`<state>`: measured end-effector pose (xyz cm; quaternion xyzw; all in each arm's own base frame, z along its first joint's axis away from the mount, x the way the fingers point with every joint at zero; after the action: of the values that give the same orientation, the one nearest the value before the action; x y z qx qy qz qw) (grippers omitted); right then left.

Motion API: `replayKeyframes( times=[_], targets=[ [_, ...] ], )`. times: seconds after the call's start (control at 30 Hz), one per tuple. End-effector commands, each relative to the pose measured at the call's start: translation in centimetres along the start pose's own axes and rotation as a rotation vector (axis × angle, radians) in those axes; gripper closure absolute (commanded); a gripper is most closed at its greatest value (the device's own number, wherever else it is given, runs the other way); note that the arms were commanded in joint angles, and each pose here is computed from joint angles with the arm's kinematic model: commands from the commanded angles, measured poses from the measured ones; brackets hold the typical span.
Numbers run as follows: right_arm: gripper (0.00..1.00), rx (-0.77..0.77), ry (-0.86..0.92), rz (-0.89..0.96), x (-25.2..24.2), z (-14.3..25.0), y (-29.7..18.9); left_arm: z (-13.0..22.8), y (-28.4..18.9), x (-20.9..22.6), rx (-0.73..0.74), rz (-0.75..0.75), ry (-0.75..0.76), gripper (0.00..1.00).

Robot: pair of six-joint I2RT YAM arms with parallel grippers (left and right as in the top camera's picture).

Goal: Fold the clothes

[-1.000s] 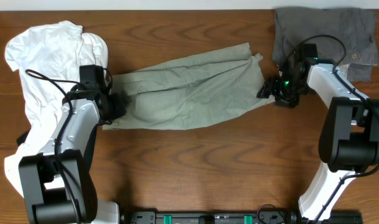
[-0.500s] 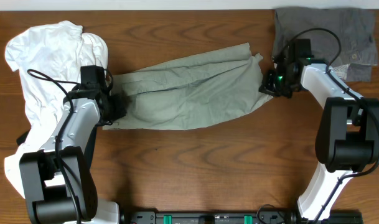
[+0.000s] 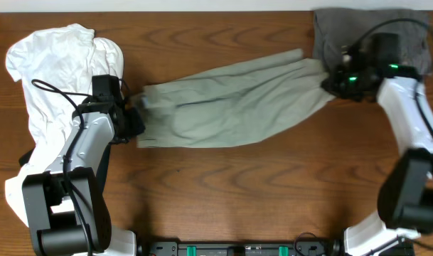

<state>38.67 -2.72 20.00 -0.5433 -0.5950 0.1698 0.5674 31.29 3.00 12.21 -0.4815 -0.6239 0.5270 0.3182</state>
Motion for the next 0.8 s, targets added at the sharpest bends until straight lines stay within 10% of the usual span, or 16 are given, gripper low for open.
replayKeyframes(
  times=[0.0,0.77],
  targets=[
    [0.99,-0.037,-0.046,-0.005,-0.6,-0.3,-2.2,-0.5,-0.3,-0.3,-0.002,0.038,0.006,0.62],
    [0.99,-0.016,-0.504,-0.294,13.6,3.3,-0.2,-0.2,-0.3,-1.0,0.027,0.122,0.006,0.62]
  ],
)
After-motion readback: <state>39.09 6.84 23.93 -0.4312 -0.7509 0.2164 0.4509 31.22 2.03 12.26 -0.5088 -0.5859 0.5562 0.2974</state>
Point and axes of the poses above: each gripper's point midway between its finger pads, its own y axis out along the fingers, its own x axis along the line the jaws close on, z = x × y, the point moved 9 cm from there along -y, back along the fingers, and after that the axes turned 4 degrees about y, right-handed, at the moved point
